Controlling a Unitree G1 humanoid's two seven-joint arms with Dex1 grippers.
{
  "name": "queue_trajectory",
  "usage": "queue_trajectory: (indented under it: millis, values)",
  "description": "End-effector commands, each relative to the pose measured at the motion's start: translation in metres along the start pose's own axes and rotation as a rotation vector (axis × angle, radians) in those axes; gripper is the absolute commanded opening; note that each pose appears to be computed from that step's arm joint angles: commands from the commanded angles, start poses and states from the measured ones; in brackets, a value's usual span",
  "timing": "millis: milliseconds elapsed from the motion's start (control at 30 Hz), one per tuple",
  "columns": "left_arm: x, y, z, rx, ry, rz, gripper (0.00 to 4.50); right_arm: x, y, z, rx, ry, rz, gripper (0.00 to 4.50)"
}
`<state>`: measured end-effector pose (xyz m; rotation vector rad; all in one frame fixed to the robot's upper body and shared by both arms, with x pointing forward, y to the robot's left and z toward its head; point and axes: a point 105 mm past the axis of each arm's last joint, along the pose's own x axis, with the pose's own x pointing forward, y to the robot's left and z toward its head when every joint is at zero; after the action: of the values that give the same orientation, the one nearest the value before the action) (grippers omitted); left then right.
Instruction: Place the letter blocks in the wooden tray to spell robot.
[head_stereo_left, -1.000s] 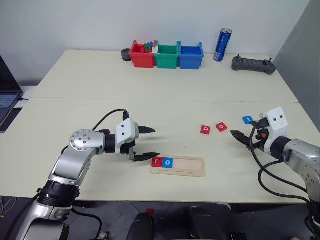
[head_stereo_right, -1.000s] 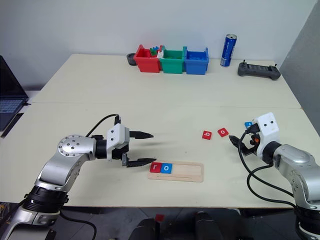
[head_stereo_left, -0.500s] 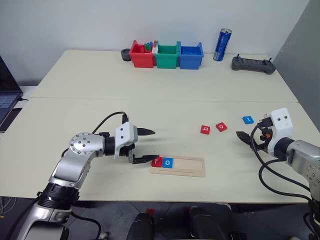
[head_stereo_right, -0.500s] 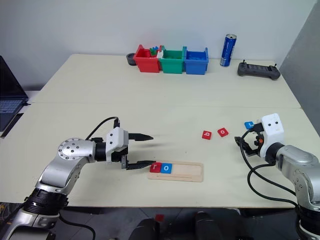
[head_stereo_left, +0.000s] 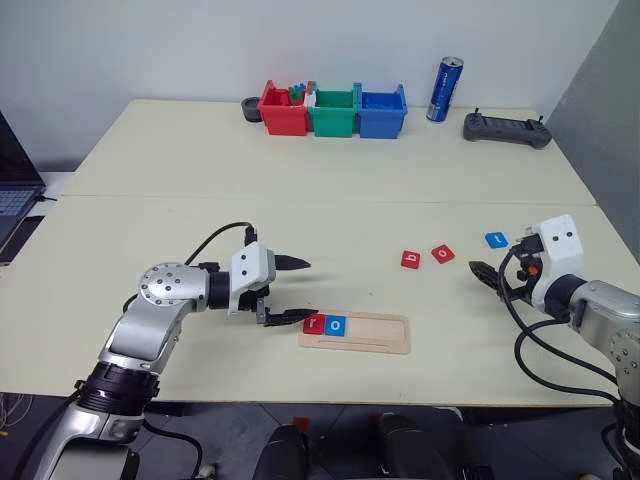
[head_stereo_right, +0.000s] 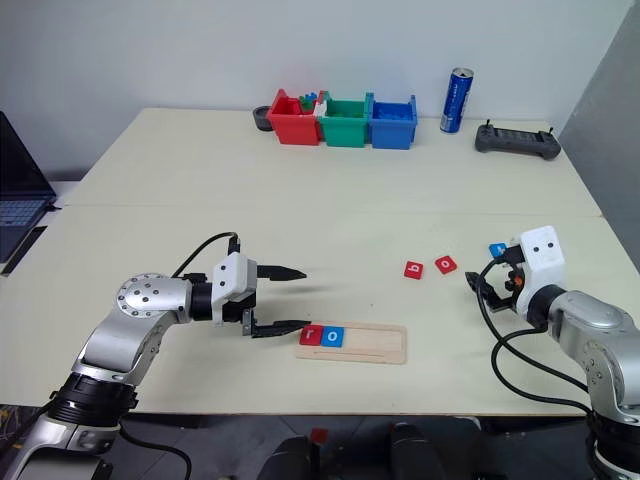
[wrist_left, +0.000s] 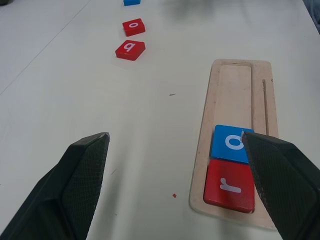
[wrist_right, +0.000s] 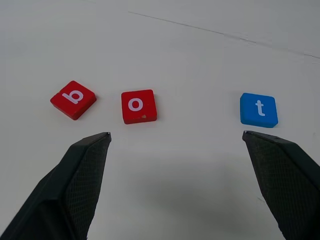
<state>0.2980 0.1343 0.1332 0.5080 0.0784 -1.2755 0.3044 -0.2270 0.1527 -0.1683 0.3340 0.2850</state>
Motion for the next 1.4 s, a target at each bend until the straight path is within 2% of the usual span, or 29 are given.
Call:
queue_trajectory:
  millis: [33,300,600,767,933,1167,1400]
  values:
    - [-0.004,0.007,0.015,0.045,-0.022,0.026,4.45,-0.004,0.008,0.019,-0.068,-0.086,0.024,4.50]
    - [-0.007,0.009,0.017,0.029,-0.018,0.034,4.45,-0.002,0.031,0.023,-0.144,-0.130,0.197,4.50]
    - [-0.013,0.008,0.010,-0.008,0.000,0.036,4.45,0.020,0.054,0.017,-0.278,-0.080,0.419,4.50]
    - [-0.026,0.006,0.000,-0.033,0.034,0.025,4.45,0.048,0.056,0.009,-0.300,-0.050,0.458,4.50]
    - [-0.031,0.003,-0.002,-0.036,0.041,0.016,4.45,0.073,0.056,0.016,-0.303,-0.059,0.468,4.50]
    - [-0.031,-0.006,-0.001,-0.034,0.054,-0.003,4.45,0.091,0.068,0.013,-0.350,-0.026,0.556,4.50]
    - [-0.025,-0.008,0.003,0.011,0.078,-0.026,4.45,0.104,0.065,0.010,-0.377,0.024,0.559,4.50]
